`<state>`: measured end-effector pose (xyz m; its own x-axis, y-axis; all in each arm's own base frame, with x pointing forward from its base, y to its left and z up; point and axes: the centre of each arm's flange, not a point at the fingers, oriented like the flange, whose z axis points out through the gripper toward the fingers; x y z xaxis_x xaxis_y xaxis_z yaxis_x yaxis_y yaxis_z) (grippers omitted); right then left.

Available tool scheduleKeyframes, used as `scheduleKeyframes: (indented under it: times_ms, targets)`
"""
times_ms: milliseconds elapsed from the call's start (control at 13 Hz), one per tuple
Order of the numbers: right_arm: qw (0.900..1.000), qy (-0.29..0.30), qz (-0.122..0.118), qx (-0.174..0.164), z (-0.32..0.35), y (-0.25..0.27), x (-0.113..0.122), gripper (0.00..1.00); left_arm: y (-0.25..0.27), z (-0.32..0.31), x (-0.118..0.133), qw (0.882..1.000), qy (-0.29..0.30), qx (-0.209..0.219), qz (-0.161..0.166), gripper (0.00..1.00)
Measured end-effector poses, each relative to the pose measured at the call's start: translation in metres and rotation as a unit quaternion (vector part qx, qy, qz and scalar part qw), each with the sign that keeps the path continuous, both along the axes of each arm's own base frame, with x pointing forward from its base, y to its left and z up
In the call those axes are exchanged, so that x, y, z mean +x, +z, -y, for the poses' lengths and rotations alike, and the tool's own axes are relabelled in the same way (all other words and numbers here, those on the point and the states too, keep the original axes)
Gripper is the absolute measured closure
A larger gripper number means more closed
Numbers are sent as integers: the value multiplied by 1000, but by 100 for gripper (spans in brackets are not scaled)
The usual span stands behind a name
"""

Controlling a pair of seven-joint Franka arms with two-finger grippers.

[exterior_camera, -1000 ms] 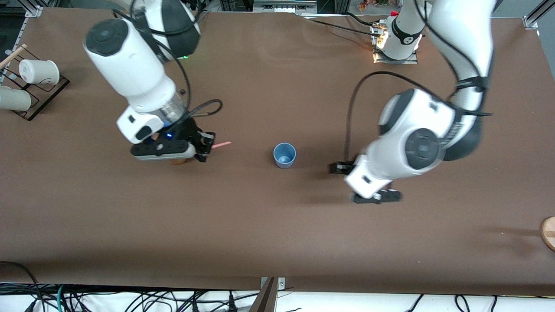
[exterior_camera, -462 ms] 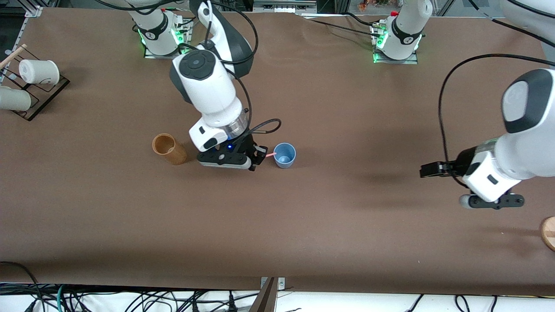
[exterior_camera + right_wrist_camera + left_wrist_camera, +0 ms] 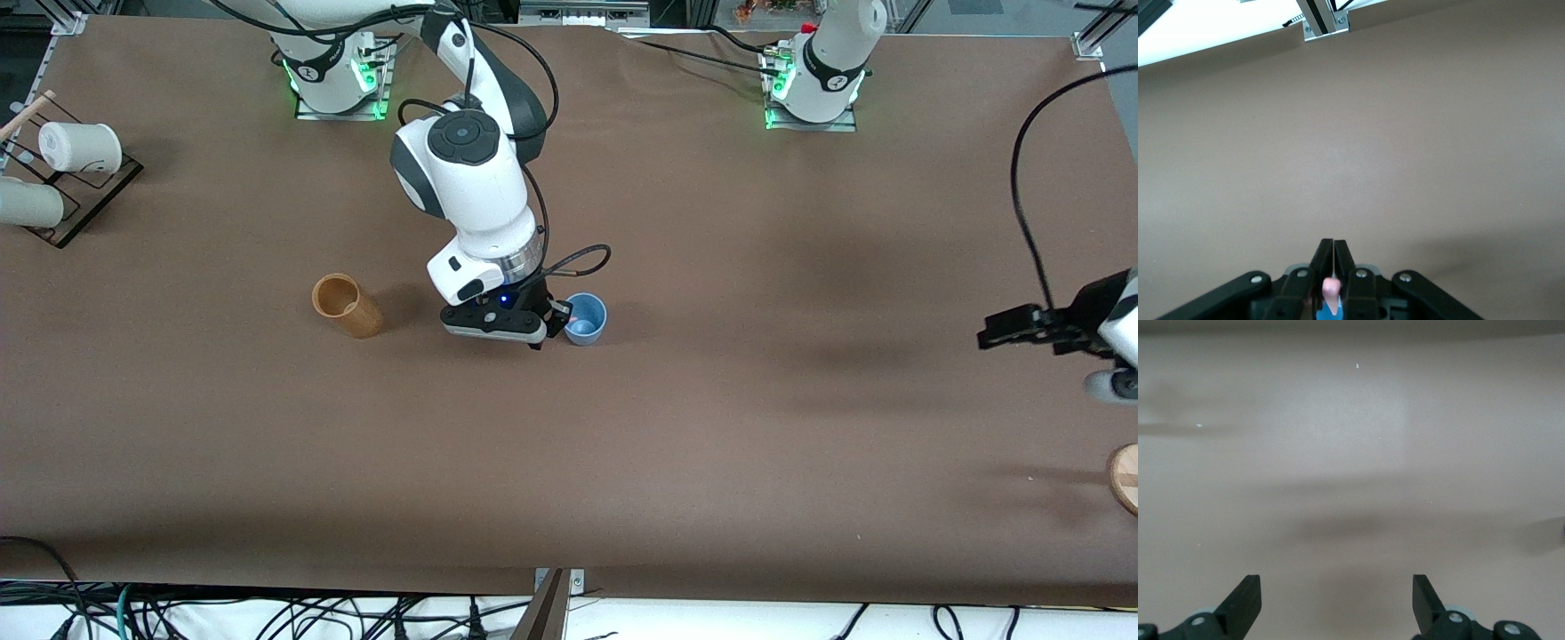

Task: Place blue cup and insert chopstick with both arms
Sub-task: 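Lower the chopstick into the blue cup while the left gripper withdraws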

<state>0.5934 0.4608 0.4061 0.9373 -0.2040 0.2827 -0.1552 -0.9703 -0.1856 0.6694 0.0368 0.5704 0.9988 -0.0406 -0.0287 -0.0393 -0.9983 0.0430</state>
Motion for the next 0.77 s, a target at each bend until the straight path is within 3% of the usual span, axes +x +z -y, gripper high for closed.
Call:
scheduleKeyframes:
  times_ms: [77, 154, 538, 692, 769]
  targets:
    - [1000, -2, -2, -1, -1, -4, 0, 89, 17, 1, -11, 1000, -1, 4, 8, 0]
    - [1000, -2, -2, -1, -1, -6, 0, 80, 30, 2, -21, 1000, -2, 11, 12, 0]
    - [1000, -4, -1, -5, 0, 5, 3, 24, 37, 11, -73, 999, -15, 28, -36, 0]
    - [999, -6, -18, -33, 15, 24, 7, 3, 45, 21, -85, 999, -23, 29, -34, 0]
    - [998, 1, -28, -53, 30, 37, 12, 0, 48, 22, -88, 999, -23, 29, -33, 0]
